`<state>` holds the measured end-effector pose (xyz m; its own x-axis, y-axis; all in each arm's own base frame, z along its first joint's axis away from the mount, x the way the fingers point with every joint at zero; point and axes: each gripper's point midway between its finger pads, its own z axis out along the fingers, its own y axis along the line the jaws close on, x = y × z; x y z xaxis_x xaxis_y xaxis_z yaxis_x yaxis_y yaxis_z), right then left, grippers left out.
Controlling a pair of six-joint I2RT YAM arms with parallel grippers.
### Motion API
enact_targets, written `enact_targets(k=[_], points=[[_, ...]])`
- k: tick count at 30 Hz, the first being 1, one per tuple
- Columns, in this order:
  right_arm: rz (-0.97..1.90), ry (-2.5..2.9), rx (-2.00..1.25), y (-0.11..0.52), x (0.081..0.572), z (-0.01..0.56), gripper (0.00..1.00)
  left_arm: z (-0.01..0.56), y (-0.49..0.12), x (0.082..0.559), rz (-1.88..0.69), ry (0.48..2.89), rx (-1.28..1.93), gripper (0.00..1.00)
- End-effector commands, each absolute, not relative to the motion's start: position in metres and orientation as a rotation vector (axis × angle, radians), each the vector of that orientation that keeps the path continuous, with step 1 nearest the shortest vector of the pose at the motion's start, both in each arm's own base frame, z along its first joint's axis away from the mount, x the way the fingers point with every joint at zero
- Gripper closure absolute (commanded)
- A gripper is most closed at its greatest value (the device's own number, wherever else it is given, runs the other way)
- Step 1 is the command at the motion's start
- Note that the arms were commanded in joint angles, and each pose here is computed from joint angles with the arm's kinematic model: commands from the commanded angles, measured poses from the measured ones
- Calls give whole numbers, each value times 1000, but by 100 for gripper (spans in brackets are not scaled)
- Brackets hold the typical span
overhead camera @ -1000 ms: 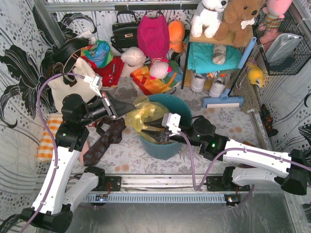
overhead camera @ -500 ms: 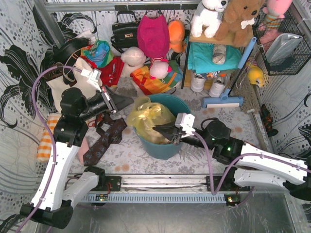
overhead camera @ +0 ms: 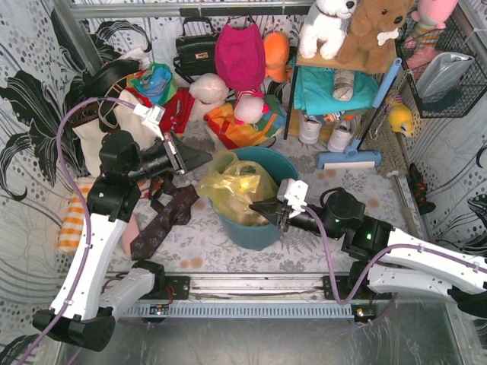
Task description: Tie the trash bag
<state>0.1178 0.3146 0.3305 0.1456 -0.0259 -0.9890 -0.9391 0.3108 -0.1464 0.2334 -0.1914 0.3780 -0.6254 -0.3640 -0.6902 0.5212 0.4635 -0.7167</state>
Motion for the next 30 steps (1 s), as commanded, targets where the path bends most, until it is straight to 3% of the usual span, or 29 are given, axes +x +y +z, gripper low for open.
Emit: enact_targets(k=[1,3,7,14,18,30], points=[[855,1240,-1022,318,122,330,100,413,-195,216,-1306,1755,272,85],[857,1234,-1020,321,123,330,100,413,-195,214,-1309,1761,280,70],[875,1215,-1029,326,120,333,100,416,-195,210,-1310,1755,291,63],[978,1144,-1097,347,105,347,94,428,-194,207,-1279,1753,332,59],[1025,1131,-1132,355,97,351,70,425,-195,205,-1258,1786,348,57],[1010,1014,-1005,297,86,413,69,451,-189,192,-1100,1730,355,58]])
